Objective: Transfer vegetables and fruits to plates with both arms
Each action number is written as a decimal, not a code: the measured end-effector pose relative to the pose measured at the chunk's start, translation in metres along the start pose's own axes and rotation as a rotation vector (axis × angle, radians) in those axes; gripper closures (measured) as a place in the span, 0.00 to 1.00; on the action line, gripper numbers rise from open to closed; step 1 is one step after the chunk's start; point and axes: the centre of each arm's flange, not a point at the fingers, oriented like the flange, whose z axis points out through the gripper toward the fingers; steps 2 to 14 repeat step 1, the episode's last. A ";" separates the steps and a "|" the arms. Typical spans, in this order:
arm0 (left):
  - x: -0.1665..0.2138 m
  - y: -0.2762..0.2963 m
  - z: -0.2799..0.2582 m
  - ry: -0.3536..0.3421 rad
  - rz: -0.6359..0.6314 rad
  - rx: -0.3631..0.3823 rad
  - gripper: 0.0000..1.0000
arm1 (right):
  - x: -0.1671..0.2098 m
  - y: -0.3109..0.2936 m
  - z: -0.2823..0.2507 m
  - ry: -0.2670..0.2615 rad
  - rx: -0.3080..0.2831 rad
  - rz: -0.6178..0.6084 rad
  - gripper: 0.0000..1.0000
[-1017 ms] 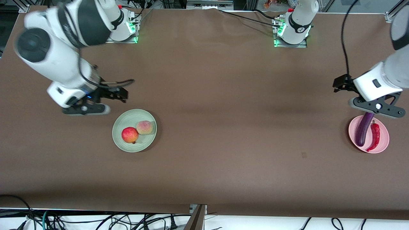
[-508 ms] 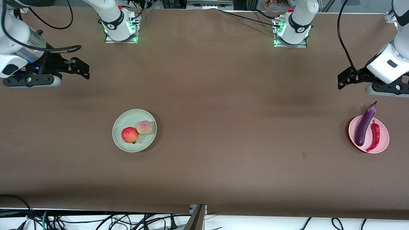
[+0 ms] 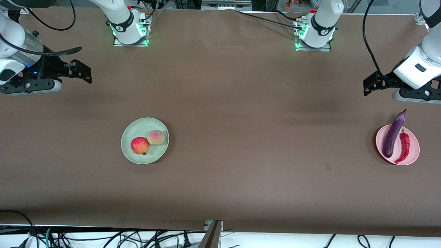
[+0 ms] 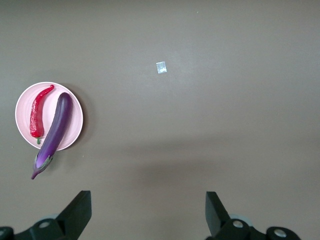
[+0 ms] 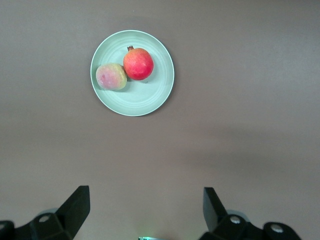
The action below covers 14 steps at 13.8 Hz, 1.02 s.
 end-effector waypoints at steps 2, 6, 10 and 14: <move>0.000 0.000 0.000 0.000 0.000 0.000 0.00 | 0.000 -0.001 0.000 0.000 -0.009 -0.003 0.00; 0.000 0.000 0.000 0.000 0.000 0.000 0.00 | 0.000 -0.001 0.000 0.000 -0.009 -0.003 0.00; 0.000 0.000 0.000 0.000 0.000 0.000 0.00 | 0.000 -0.001 0.000 0.000 -0.009 -0.003 0.00; 0.000 0.000 0.000 0.000 0.000 0.000 0.00 | 0.000 -0.001 0.000 0.000 -0.009 -0.003 0.00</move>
